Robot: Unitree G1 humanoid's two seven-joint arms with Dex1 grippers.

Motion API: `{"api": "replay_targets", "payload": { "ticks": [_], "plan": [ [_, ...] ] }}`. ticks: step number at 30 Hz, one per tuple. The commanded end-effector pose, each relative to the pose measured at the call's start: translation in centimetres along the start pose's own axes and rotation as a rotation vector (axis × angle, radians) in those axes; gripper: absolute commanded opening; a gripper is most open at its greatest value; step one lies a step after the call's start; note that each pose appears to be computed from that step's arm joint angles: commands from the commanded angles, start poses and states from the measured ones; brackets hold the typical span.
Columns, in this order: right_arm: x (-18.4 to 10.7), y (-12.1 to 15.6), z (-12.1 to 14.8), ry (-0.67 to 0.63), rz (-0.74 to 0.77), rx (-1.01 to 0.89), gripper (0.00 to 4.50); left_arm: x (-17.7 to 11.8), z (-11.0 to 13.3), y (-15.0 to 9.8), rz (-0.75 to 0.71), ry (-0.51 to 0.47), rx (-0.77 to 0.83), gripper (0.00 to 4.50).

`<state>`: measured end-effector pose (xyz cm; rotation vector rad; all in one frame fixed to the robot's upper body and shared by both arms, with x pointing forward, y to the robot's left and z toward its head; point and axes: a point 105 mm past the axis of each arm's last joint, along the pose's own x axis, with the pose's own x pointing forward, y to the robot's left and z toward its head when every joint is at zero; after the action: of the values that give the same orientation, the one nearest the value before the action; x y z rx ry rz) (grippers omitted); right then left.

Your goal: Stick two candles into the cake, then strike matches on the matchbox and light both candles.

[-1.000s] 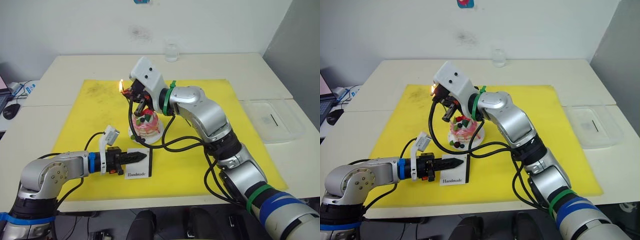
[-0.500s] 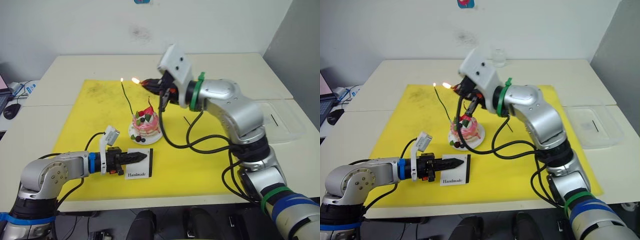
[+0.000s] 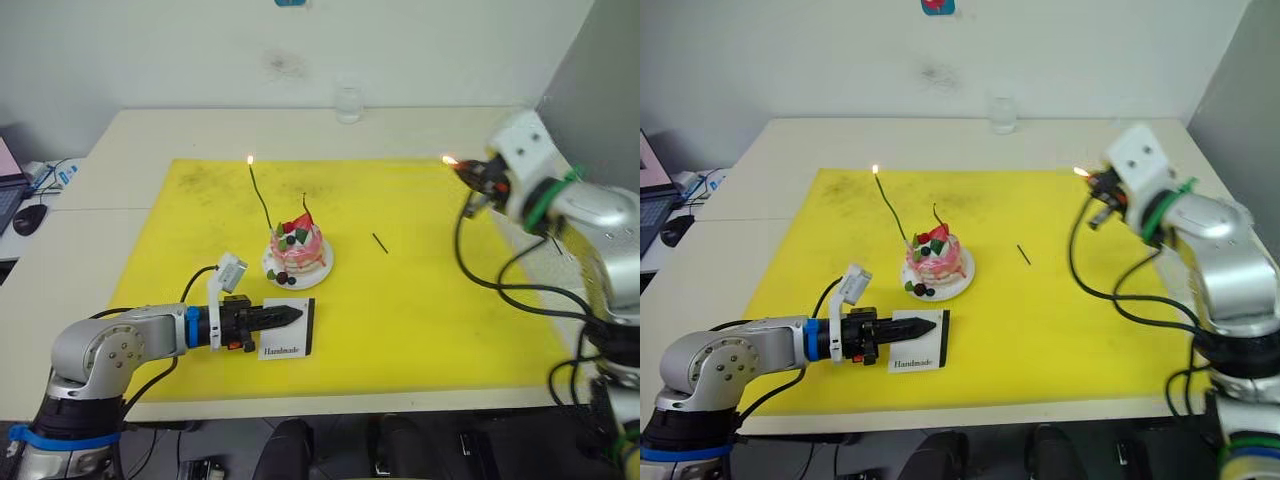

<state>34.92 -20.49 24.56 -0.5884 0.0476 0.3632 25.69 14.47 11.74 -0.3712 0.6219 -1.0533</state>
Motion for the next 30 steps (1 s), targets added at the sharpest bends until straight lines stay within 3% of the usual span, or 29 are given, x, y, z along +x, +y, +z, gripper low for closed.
{"api": "replay_targets", "payload": {
  "ticks": [1, 7, 14, 17, 23, 30],
  "plan": [
    [-2.5, -3.4, -1.5, 0.039, -0.179, -0.026, 0.03, 0.6, 0.4, -1.4, -0.058, -0.019, 0.020, 0.00],
    [-3.6, -4.7, -4.7, 0.128, -0.253, -0.021, 0.03, 0.8, 0.2, -1.2, -0.051, -0.022, 0.017, 0.00],
    [-3.4, -5.6, -8.1, 0.233, -0.308, -0.010, 0.03, -1.4, 0.9, -0.2, 0.028, -0.046, 0.034, 0.00],
    [-3.4, -5.8, -9.0, 0.256, -0.315, -0.010, 0.03, -3.1, 1.7, -1.5, -0.019, -0.054, 0.027, 0.00],
    [-3.1, -5.8, -10.1, 0.290, -0.305, -0.002, 0.03, -4.0, 3.3, -6.8, -0.233, -0.021, 0.045, 0.00],
    [-2.8, -6.0, -11.9, 0.358, -0.318, -0.008, 0.03, -2.4, 4.4, -5.5, -0.140, -0.075, 0.074, 0.00]
  ]
}}
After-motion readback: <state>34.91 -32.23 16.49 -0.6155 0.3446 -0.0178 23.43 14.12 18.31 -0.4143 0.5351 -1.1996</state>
